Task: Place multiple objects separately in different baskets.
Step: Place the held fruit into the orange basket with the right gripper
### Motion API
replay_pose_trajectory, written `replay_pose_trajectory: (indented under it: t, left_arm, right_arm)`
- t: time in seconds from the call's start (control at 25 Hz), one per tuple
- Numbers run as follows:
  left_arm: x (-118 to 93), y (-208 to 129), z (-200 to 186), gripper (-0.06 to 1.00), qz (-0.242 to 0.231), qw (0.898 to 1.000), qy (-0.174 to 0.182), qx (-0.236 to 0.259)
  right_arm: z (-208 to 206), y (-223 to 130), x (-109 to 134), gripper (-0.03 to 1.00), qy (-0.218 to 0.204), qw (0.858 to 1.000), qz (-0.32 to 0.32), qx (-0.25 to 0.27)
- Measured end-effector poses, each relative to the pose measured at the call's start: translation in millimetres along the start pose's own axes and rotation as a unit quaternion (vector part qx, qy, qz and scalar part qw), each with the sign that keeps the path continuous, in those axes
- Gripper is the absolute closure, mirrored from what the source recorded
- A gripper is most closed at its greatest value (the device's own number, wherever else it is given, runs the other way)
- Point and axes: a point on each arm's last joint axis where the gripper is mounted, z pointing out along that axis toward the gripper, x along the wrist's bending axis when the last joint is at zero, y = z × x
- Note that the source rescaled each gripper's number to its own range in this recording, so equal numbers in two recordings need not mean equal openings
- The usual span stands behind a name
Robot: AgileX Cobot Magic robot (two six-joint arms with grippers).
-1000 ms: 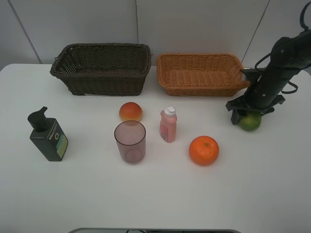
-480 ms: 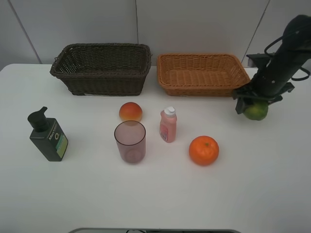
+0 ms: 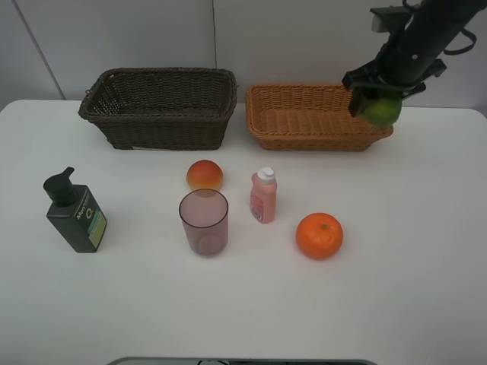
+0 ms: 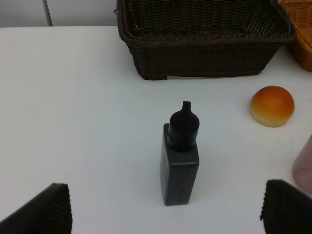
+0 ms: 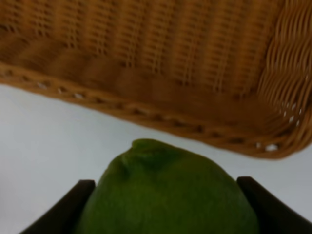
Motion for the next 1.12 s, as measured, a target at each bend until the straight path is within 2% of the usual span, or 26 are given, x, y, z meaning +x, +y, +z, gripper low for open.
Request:
replay_pose_trajectory:
  t: [0.2,0.6,1.12]
  left_arm:
    - [0,0,0,-0.05,0.0,1.0,0.0,0.0]
    - [0,0,0,-0.05,0.0,1.0,0.0,0.0]
    - [0,0,0,-0.05,0.0,1.0,0.0,0.0]
  right_arm:
    - [-2,22,2,0.56,-0.01,0.998,-0.012,-0.053]
    - [39,46,-1,0.56,-0.019,0.996,-0.018,-0.084]
    - [96,84,-3,0.56,-0.01,0.999,-0.011,-0.03]
